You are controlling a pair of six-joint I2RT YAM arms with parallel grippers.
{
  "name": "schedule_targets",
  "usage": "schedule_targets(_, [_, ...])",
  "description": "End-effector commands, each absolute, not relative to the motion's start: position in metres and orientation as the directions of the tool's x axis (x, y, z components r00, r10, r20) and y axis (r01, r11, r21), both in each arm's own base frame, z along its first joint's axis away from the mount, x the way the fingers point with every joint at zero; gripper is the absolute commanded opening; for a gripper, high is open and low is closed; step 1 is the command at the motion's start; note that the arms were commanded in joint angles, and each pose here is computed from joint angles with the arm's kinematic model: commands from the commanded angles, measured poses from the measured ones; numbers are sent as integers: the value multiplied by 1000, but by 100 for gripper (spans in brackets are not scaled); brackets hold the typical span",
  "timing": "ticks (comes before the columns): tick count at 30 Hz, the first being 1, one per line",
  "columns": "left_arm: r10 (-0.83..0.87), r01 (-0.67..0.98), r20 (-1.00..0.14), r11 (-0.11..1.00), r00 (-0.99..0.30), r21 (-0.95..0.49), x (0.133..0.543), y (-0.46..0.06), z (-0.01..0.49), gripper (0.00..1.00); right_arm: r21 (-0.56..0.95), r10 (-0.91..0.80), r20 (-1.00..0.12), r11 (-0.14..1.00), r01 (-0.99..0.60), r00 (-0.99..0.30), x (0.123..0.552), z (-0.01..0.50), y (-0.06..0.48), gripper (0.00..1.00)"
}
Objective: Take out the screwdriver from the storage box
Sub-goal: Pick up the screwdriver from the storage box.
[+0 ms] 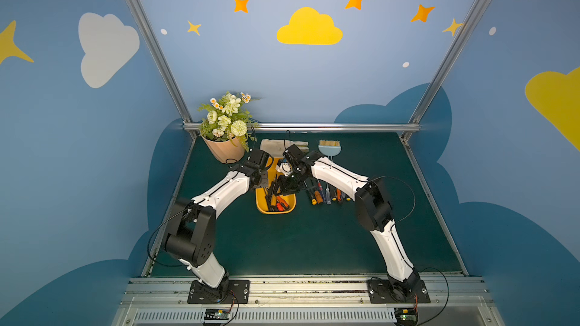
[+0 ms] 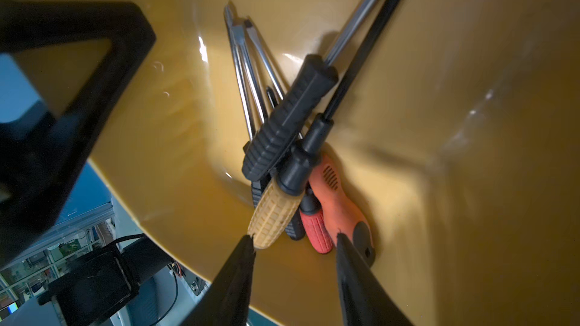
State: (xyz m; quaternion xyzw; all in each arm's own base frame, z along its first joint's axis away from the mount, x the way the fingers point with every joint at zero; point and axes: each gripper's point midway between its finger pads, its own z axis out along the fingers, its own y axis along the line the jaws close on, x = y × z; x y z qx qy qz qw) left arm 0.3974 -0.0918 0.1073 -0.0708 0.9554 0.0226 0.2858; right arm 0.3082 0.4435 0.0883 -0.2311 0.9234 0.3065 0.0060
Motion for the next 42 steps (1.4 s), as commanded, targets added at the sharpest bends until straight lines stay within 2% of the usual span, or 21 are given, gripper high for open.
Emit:
schedule_targets(1, [-154,-160,-608,986,-779,-44,408,-94,127,2,555,-418,-128,722,-414,-899,303,89,449,46])
schedule_targets(11, [-159,-168,-603,985,-782,-42,407,-93,124,2,513,-434,-46,762,-395,-900,283,61,451,50])
schedule_targets(20, [-159,-167,-600,985,-784,-43,407,-94,124,2,363,-440,12,839,-406,-898,282,30,427,48])
schedule_targets(28, [-168,-175,-595,984,-786,-47,406,-94,121,2,329,-443,-33,842,-428,-896,292,42,416,27])
schedule_targets(31, [-168,-176,-599,983,-783,-46,407,-93,123,2,336,-460,-62,826,-453,-886,293,52,417,12])
schedule_targets(35, [-173,-181,-592,982,-787,-46,406,-91,120,2,354,-482,-120,796,-491,-868,294,69,419,2])
schedule_targets(42, [-187,-194,-583,980,-790,-51,406,-88,116,2,362,-511,-207,752,-551,-834,296,95,419,0])
